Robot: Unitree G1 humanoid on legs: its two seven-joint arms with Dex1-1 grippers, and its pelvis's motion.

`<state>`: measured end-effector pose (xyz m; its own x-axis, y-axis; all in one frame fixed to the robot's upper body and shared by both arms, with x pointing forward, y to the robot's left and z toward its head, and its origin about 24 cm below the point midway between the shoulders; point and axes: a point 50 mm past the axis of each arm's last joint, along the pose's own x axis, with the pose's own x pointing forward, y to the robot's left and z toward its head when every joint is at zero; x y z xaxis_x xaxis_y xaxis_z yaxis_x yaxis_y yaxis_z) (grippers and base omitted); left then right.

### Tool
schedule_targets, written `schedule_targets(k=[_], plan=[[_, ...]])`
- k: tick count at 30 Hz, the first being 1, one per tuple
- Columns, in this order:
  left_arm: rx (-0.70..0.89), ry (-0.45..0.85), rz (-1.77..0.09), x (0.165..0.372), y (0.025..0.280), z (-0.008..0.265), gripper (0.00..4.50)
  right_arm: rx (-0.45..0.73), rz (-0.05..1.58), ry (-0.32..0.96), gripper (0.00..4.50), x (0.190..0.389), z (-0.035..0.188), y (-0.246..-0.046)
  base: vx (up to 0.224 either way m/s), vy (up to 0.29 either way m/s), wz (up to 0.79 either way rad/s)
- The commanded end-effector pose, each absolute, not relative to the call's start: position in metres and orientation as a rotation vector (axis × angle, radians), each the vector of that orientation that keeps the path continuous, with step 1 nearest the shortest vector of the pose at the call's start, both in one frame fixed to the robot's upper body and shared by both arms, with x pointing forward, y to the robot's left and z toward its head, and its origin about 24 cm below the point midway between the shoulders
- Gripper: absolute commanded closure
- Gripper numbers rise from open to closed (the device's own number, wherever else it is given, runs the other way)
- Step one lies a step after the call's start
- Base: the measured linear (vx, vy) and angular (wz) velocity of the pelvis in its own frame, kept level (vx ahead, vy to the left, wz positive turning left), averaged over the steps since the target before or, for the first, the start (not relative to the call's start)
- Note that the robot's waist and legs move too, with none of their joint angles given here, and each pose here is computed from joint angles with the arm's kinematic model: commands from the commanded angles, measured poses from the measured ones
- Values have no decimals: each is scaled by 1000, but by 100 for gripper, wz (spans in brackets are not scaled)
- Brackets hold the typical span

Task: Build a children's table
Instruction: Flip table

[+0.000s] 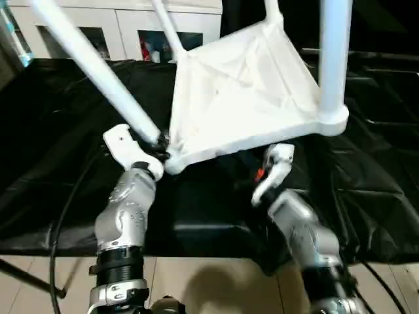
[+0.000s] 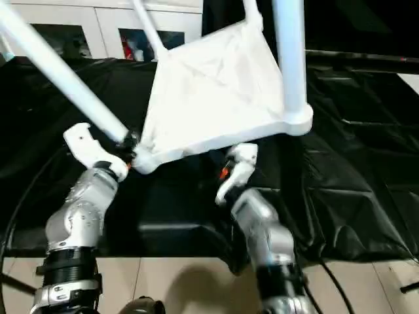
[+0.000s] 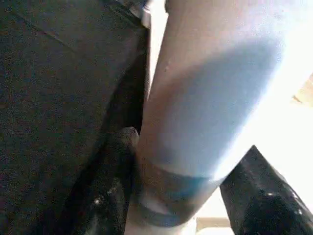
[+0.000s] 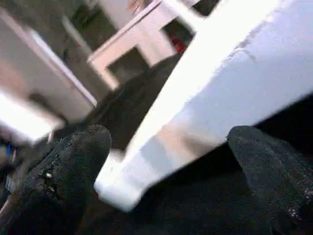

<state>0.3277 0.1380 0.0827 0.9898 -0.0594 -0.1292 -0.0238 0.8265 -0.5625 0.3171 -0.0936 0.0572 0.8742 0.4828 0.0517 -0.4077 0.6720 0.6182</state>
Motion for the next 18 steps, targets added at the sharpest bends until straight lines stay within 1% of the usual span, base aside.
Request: schedule_targets(k=[1, 3, 5, 7, 9, 11, 16, 17, 18], plan=[[-694, 69, -55, 331, 134, 99, 228, 706, 372, 109, 0, 325, 58, -110, 0, 0, 0], [-694, 72, -58, 332, 133, 99, 228, 722, 347, 116, 0, 328, 59, -110, 0, 0, 0], [-695, 76, -64, 333, 131, 98, 228, 759, 300, 118, 0, 336, 61, -110, 0, 0, 0], [-692, 77, -61, 333, 131, 98, 228, 765, 238, 171, 0, 340, 56, -111, 0, 0, 0], [-692, 77, -56, 333, 131, 98, 228, 764, 229, 182, 0, 341, 55, -111, 0, 0, 0], [-689, 76, -49, 333, 133, 99, 228, 774, 238, 166, 0, 343, 57, -111, 0, 0, 0], [-687, 85, -71, 334, 129, 99, 228, 849, 289, 107, 0, 352, 68, -109, 0, 0, 0], [-687, 85, -72, 334, 129, 99, 228, 851, 289, 107, 0, 352, 68, -109, 0, 0, 0], [-684, 99, -89, 334, 127, 98, 228, 892, 239, 104, 0, 360, 71, -111, 0, 0, 0]])
